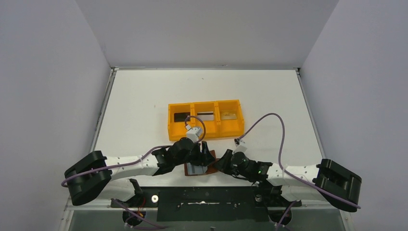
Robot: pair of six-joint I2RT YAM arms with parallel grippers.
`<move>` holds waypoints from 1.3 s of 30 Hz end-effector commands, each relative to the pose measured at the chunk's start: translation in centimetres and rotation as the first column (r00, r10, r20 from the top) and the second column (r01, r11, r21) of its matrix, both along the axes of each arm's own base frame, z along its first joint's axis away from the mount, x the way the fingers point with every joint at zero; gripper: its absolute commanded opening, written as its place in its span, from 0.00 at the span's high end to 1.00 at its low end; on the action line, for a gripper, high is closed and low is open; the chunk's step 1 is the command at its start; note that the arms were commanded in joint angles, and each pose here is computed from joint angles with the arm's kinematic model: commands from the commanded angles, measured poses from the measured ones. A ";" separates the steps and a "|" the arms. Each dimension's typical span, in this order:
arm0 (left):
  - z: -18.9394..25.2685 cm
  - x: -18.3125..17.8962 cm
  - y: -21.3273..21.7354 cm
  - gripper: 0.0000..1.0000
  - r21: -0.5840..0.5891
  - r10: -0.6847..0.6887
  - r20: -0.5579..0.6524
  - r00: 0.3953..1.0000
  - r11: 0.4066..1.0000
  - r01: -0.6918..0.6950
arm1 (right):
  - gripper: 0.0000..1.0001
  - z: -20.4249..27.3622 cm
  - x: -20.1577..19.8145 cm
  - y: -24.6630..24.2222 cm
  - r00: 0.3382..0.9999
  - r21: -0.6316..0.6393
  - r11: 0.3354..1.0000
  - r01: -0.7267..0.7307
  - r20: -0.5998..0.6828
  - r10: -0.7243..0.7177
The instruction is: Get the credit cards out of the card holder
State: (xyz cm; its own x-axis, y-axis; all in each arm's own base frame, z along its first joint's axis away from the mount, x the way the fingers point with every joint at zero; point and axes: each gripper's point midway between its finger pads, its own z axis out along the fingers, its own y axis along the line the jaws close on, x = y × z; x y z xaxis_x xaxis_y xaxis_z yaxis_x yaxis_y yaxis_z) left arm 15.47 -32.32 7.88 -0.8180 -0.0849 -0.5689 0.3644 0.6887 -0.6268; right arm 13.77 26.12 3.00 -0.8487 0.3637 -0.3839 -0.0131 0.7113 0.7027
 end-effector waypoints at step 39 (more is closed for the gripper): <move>-3.0 1.5 -0.1 0.47 0.013 0.103 -0.066 0.992 0.995 -0.103 | 0.51 1.8 1.1 1.2 0.995 0.060 0.998 0.031 0.095 -0.037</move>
